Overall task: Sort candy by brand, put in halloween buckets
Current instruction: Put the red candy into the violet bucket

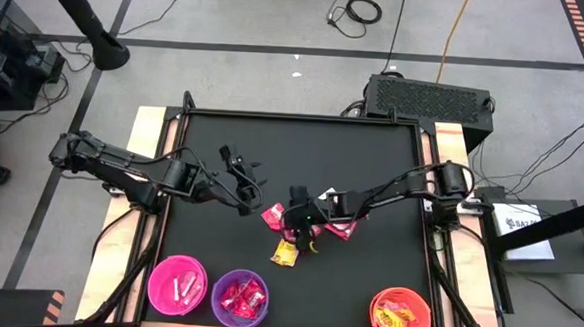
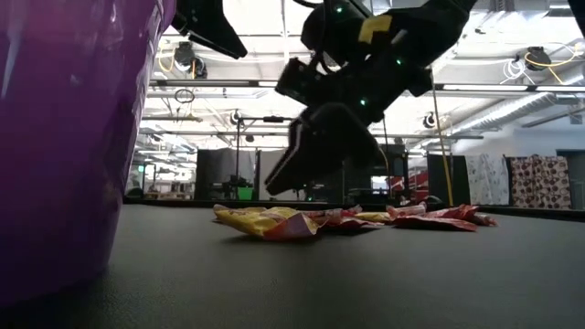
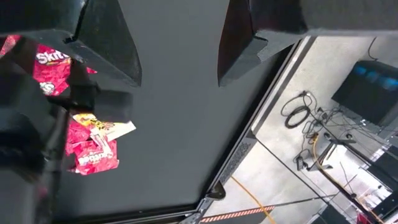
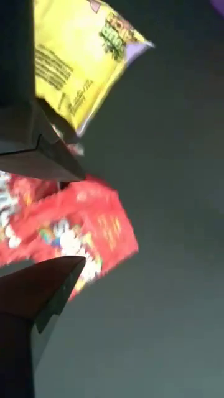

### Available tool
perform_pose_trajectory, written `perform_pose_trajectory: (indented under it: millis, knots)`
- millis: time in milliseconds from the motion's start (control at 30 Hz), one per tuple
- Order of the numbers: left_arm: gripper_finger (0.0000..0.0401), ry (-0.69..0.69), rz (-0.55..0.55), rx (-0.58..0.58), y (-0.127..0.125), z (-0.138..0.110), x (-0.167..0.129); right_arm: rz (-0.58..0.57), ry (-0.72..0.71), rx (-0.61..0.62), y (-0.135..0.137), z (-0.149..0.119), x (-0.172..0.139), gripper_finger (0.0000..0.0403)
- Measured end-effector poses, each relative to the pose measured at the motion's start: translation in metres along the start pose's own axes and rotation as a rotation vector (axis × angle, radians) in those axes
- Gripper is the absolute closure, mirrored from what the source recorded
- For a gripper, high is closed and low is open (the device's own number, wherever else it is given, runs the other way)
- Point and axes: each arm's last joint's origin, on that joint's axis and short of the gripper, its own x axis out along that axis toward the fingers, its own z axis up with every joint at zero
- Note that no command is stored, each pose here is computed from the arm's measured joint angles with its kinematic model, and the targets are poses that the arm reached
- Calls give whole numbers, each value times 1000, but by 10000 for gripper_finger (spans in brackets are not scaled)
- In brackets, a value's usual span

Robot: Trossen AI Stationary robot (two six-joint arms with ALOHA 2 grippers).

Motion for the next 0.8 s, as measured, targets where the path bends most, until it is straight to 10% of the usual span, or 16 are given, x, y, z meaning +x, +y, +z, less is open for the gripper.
perform_pose_trajectory:
  millis: [800]
  knots:
    - [182,-2,0,-1,0,0,0,15,-5,-131,15,-3,10,265]
